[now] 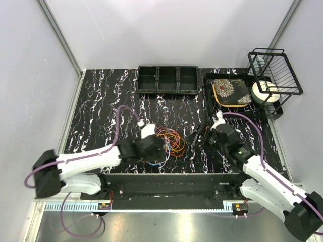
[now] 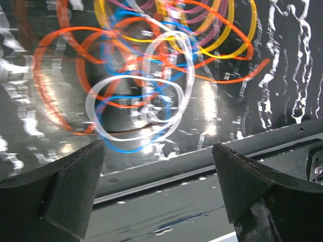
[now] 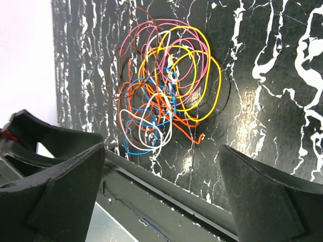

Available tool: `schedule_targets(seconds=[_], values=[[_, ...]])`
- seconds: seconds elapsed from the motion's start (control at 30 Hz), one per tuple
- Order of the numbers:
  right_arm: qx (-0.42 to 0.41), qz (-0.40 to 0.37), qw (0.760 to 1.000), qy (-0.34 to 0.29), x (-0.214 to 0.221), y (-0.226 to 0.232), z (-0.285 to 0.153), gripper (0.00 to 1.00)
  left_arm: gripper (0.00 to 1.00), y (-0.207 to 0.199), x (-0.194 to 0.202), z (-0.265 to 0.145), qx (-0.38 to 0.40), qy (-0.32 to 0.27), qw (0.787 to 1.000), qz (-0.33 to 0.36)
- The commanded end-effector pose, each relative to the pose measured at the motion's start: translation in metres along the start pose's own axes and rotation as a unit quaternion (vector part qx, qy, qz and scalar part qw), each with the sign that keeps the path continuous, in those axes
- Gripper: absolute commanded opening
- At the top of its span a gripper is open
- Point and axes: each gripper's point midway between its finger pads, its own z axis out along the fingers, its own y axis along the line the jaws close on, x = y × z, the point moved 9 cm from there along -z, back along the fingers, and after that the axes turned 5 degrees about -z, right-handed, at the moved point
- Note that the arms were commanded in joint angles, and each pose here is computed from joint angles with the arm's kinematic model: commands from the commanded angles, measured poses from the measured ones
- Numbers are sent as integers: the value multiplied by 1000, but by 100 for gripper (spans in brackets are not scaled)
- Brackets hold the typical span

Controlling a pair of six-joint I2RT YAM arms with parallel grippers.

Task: Untangle the cables

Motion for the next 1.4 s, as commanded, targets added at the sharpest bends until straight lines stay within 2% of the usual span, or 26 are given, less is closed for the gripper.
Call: schedule_targets(seconds=[0.0, 0.17, 0.33, 0.6, 0.83, 0.87, 0.93, 1.27, 1.37], values=[[-8, 23, 1000, -10, 6, -2, -7, 100, 89, -41, -10, 6, -24, -36, 999, -6], [-7, 36, 999, -5, 11, -6, -8, 100, 81, -52, -1, 17, -46, -25, 999, -5], [1, 35, 999, 6, 14, -9, -6, 100, 78, -44, 3, 24, -74, -34, 997, -17], [18, 30, 999, 18, 15, -13, 1, 100, 67, -33, 15, 45, -106, -29, 994, -17], [15, 23, 999, 22, 17, -14, 2, 100, 51, -23, 9, 62, -111, -23, 993, -21], [16, 23, 999, 21, 17, -14, 1, 100, 42, -26, 7, 62, -104, -29, 994, -20], [18, 25, 999, 21, 17, -15, 2, 100, 37, -27, 6, 62, -104, -31, 994, -15], [12, 26, 999, 22, 17, -14, 1, 100, 37, -27, 12, 73, -127, -5, 991, -28], [11, 28, 999, 22, 19, -14, 0, 100, 24, -26, 14, 75, -130, -3, 991, -28]])
